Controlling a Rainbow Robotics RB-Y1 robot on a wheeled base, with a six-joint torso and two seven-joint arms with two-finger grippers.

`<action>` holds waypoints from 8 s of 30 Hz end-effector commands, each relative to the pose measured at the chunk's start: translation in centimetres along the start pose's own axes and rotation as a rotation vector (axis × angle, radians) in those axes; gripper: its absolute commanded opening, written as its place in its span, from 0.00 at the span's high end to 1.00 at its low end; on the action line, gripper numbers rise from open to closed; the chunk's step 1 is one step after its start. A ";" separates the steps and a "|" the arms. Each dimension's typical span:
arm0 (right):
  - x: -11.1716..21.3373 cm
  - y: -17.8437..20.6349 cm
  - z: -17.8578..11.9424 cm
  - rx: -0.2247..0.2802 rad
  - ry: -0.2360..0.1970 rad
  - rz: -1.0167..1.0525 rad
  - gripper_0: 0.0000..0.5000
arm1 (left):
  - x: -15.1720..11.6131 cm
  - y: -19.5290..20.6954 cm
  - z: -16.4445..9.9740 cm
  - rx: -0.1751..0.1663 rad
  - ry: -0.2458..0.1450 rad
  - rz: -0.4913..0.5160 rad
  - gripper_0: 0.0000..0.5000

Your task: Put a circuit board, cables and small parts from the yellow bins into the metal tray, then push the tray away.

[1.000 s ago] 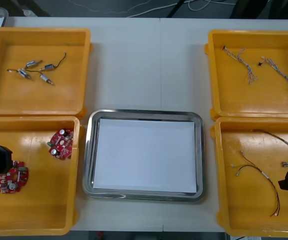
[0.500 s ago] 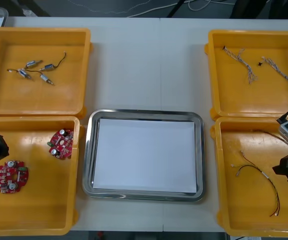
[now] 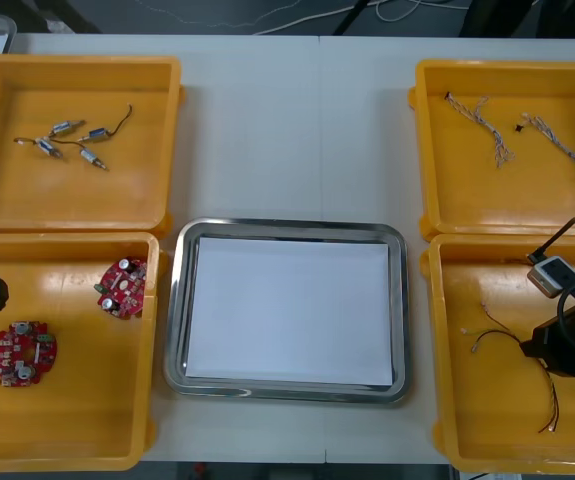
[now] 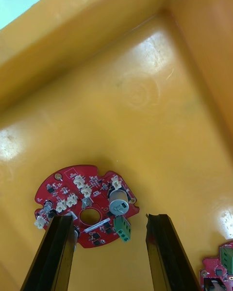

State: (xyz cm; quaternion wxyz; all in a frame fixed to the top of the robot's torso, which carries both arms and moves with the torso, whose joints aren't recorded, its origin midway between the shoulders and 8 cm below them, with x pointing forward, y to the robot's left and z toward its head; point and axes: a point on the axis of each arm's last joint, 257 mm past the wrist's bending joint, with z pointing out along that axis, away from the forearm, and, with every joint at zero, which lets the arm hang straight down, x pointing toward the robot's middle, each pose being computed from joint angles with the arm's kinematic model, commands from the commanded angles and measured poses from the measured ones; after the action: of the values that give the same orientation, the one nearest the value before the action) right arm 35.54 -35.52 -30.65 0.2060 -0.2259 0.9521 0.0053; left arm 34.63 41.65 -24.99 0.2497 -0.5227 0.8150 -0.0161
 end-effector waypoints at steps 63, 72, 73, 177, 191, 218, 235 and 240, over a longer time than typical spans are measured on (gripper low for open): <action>-1.0 -0.6 -1.9 0.062 -0.034 -0.059 1.00 | 5.3 -2.3 4.1 0.054 0.097 -0.326 0.15; -1.3 -1.5 -6.4 0.099 -0.021 -0.042 1.00 | 5.3 -2.6 4.3 0.054 0.098 -0.321 0.17; -1.2 -1.6 -7.1 0.104 -0.019 -0.036 1.00 | 5.5 -2.8 4.3 0.055 0.102 -0.322 0.18; -7.8 7.2 -15.8 0.089 -0.119 -0.475 1.00 | 15.7 -12.4 -10.3 0.302 0.101 0.935 1.00; -7.8 7.2 -15.8 0.089 -0.119 -0.475 1.00 | 21.5 -13.1 -10.7 0.298 0.173 1.014 1.00; -7.8 7.2 -15.8 0.089 -0.119 -0.475 1.00 | 26.0 -14.9 -9.6 0.256 0.144 1.075 1.00; -7.8 7.2 -15.8 0.089 -0.119 -0.475 1.00 | 29.6 -14.7 -8.0 0.300 0.137 1.126 1.00; -7.8 7.2 -15.8 0.089 -0.119 -0.475 1.00 | 30.7 -14.6 -7.7 0.309 0.139 1.139 1.00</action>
State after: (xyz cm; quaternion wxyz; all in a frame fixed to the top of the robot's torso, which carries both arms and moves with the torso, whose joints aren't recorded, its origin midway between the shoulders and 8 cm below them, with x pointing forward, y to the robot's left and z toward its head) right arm 32.30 -26.82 -14.34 0.2697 -0.4196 0.8653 -0.0504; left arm 33.48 9.43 -26.76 0.2227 0.0551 0.9733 -0.0041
